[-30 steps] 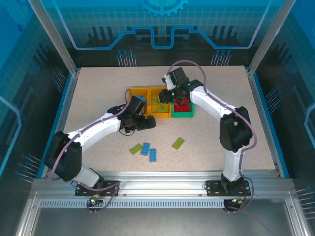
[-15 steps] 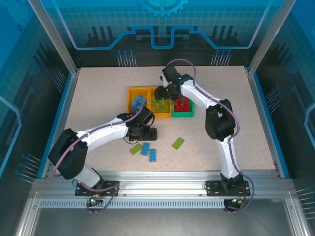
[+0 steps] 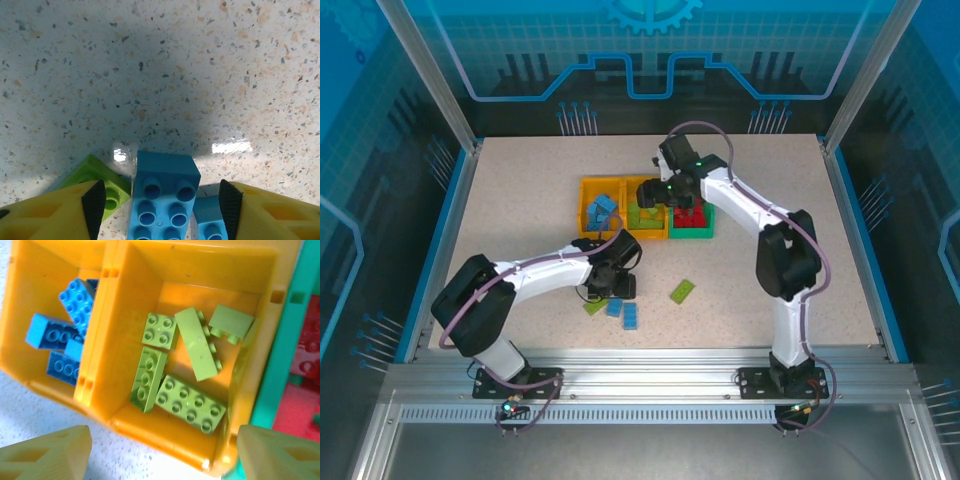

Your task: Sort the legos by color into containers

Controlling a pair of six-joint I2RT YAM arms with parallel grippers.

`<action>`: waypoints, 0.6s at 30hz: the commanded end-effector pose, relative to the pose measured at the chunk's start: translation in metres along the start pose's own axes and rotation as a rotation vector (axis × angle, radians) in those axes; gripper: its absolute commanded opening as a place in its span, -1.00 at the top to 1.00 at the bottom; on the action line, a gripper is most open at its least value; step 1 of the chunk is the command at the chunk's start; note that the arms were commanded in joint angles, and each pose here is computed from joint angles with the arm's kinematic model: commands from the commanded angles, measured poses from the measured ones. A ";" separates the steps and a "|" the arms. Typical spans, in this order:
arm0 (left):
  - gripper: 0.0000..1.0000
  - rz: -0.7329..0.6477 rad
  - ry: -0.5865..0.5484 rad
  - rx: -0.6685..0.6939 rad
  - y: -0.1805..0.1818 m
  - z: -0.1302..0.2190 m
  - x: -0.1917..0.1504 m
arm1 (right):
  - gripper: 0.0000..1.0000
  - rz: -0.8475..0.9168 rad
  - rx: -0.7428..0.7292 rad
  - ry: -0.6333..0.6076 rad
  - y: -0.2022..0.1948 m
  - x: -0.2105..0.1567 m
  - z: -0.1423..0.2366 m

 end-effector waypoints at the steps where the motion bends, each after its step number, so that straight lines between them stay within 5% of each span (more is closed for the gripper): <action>1: -0.27 -0.012 0.005 0.042 0.004 -0.004 -0.003 | -0.59 -0.011 -0.002 -0.082 -0.003 0.007 0.035; 18: 0.03 -0.033 0.018 0.054 -0.005 -0.014 -0.002 | -0.64 -0.090 -0.077 -0.067 -0.045 -0.054 0.069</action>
Point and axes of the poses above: each hand's point on the last joint's axis, 136 mm out from that joint toward the fingers, its own z axis back along the fingers, its own y axis along the line the jaws close on, x = y × z, the point moved 1 cm from there along z, back along the fingers, and after that the axes turned 15 degrees about z, right-handed, at the moved point
